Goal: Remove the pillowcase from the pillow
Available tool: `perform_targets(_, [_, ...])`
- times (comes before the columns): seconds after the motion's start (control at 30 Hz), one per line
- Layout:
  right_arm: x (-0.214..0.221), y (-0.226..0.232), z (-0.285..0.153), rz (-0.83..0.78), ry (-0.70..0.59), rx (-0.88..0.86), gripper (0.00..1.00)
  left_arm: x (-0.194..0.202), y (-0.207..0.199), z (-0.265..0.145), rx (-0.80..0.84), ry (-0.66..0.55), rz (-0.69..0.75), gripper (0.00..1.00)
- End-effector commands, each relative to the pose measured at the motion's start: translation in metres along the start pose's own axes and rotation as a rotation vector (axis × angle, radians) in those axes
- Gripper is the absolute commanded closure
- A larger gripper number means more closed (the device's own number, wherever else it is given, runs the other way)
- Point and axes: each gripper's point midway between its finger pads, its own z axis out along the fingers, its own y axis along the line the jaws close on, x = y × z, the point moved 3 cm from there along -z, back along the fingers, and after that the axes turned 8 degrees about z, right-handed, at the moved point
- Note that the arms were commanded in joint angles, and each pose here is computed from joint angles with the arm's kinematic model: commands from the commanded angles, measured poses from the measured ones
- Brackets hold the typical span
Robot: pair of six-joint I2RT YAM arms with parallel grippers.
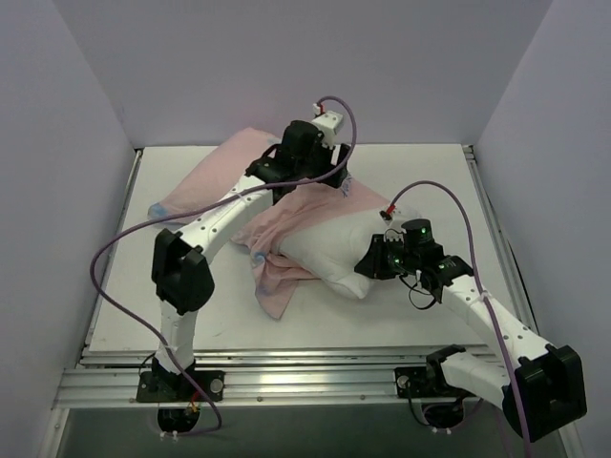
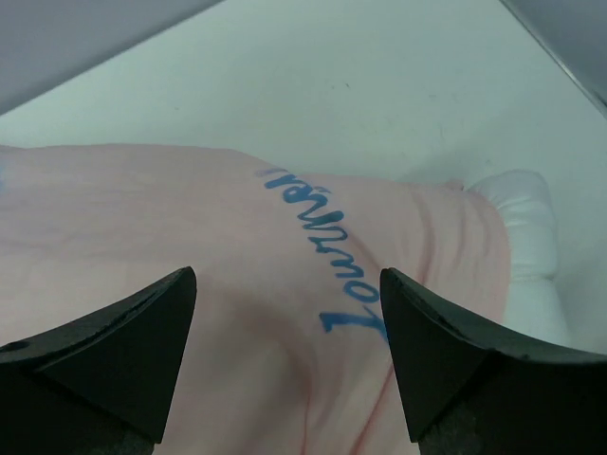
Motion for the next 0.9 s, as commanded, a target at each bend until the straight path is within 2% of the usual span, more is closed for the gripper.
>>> perform_targets(0.0, [-0.01,-0.006,0.005,0.014,-0.046,0.049,1.0,0.022,-0.017,0.028,0.052,0.11,0.079,0.13])
perform_targets(0.2, [-0.016,-0.009,0.009,0.009,-0.062,0.084,1.0,0.037,-0.038,0.054,0.095,0.163,0.117,0.14])
perform_targets(0.33, [-0.016,-0.009,0.011,0.012,-0.056,0.089,1.0,0.05,-0.033,0.069,0.05,0.179,0.09,0.24])
perform_targets(0.37, [-0.015,-0.01,0.011,0.011,-0.052,0.092,1.0,0.05,-0.028,0.071,0.009,0.179,0.084,0.35])
perform_targets(0.47, [-0.016,-0.011,0.008,-0.001,-0.052,0.112,1.0,0.061,-0.02,0.079,-0.037,0.195,0.068,0.61])
perform_targets(0.5, [-0.016,-0.011,0.006,-0.002,-0.054,0.118,1.0,0.062,-0.017,0.08,-0.044,0.197,0.066,0.77])
perform_targets(0.6, [-0.019,-0.009,0.0,-0.006,-0.074,0.121,1.0,0.07,-0.011,0.083,-0.054,0.217,0.061,0.97])
perform_targets(0.87, [-0.023,-0.006,-0.015,0.009,-0.118,0.146,1.0,0.074,0.025,0.074,-0.145,0.239,0.013,0.98])
